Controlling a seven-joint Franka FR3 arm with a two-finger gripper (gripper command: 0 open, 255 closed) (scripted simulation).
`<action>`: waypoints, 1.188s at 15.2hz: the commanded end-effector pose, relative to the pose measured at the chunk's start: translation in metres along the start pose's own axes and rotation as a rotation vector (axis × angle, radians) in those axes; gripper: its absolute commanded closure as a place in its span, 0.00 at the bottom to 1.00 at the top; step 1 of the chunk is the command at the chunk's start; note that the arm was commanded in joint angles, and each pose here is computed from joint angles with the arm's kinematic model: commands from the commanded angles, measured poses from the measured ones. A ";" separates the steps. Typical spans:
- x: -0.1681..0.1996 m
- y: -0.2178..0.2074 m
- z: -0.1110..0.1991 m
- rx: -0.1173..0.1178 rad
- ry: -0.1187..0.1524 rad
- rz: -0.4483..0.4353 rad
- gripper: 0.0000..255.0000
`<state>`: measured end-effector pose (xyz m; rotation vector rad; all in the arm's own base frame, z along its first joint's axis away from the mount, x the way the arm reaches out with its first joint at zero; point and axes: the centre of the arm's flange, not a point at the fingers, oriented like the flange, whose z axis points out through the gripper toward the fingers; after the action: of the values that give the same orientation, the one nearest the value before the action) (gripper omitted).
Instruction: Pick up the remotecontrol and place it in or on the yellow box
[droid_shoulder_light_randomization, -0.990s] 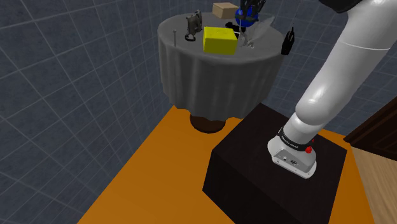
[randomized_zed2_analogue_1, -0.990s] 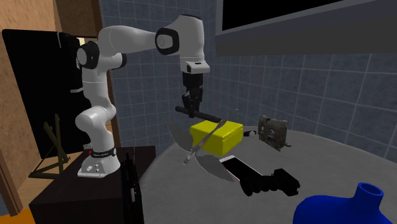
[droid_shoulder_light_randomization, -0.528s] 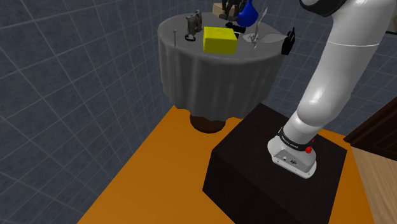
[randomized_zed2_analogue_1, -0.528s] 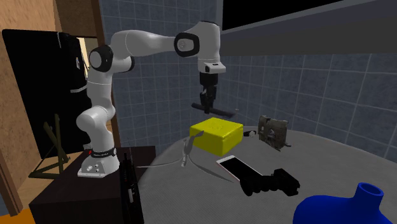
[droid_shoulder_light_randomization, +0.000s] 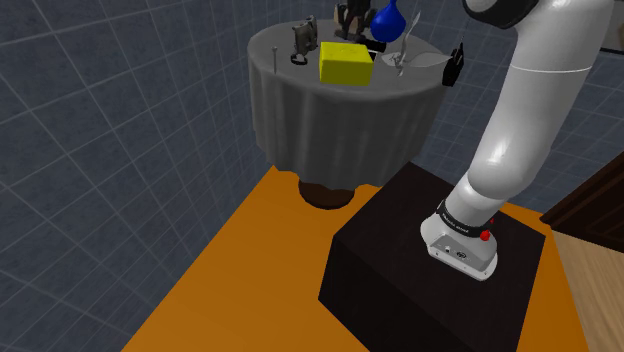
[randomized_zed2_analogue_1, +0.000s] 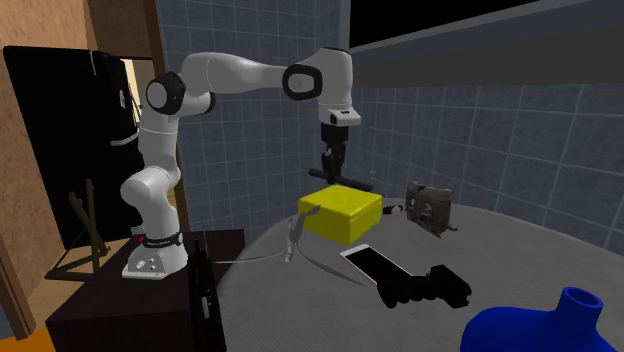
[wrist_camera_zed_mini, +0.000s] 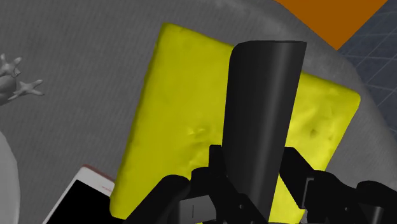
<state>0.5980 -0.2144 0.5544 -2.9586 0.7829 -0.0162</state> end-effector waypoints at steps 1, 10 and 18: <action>0.001 0.001 0.011 0.000 0.001 0.000 1.00; 0.001 0.003 0.034 0.000 0.001 0.000 1.00; 0.001 0.003 0.034 0.000 0.001 0.000 0.00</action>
<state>0.5984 -0.2151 0.5204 -2.9586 0.7832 -0.0174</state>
